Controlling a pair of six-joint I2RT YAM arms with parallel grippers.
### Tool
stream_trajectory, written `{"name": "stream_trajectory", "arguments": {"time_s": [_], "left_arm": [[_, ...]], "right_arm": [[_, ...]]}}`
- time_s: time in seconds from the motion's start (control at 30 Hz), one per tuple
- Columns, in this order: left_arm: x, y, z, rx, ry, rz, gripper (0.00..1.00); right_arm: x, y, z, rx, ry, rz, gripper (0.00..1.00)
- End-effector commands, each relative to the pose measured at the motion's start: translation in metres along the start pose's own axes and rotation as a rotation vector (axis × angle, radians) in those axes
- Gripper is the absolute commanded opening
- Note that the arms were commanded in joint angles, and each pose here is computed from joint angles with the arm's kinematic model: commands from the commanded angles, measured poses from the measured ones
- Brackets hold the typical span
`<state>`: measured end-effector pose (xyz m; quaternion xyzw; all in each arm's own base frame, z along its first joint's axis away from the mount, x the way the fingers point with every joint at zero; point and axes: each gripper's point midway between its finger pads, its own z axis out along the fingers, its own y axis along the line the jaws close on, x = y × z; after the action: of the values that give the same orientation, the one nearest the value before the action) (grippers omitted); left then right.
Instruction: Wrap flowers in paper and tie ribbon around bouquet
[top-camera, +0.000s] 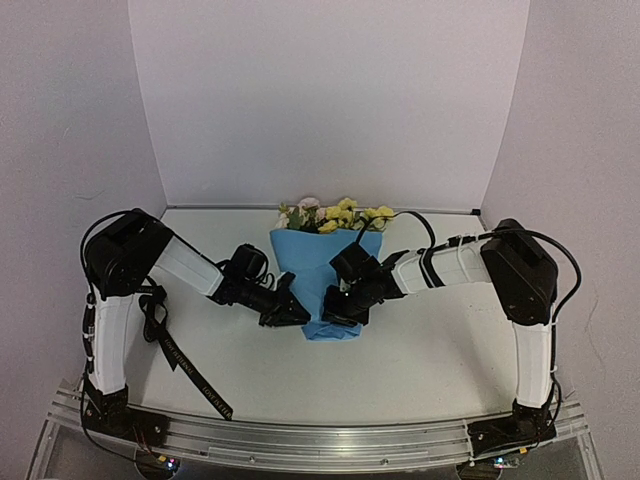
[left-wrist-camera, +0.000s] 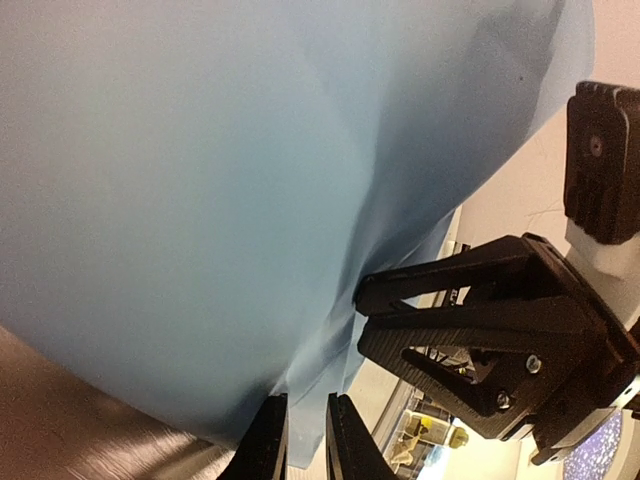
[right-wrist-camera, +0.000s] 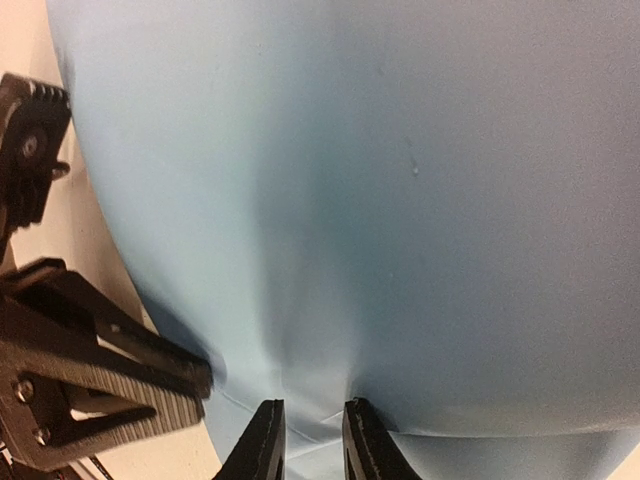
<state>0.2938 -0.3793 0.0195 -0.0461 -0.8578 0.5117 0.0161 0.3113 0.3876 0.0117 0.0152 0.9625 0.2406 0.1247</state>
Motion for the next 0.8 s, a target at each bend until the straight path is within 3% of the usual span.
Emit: {"name": "stream_trajectory", "arguments": {"time_s": [0.0,0.77], "left_arm": [[-0.031,0.009,-0.006,-0.011,-0.061,-0.014,0.16],[-0.116,0.036,-0.045,-0.031,-0.169,-0.061,0.15]], "right_arm": [[0.027,-0.036,0.013,0.111,0.077,0.010,0.23],[0.033,-0.038,0.019,0.111,0.107,0.004,0.22]]}}
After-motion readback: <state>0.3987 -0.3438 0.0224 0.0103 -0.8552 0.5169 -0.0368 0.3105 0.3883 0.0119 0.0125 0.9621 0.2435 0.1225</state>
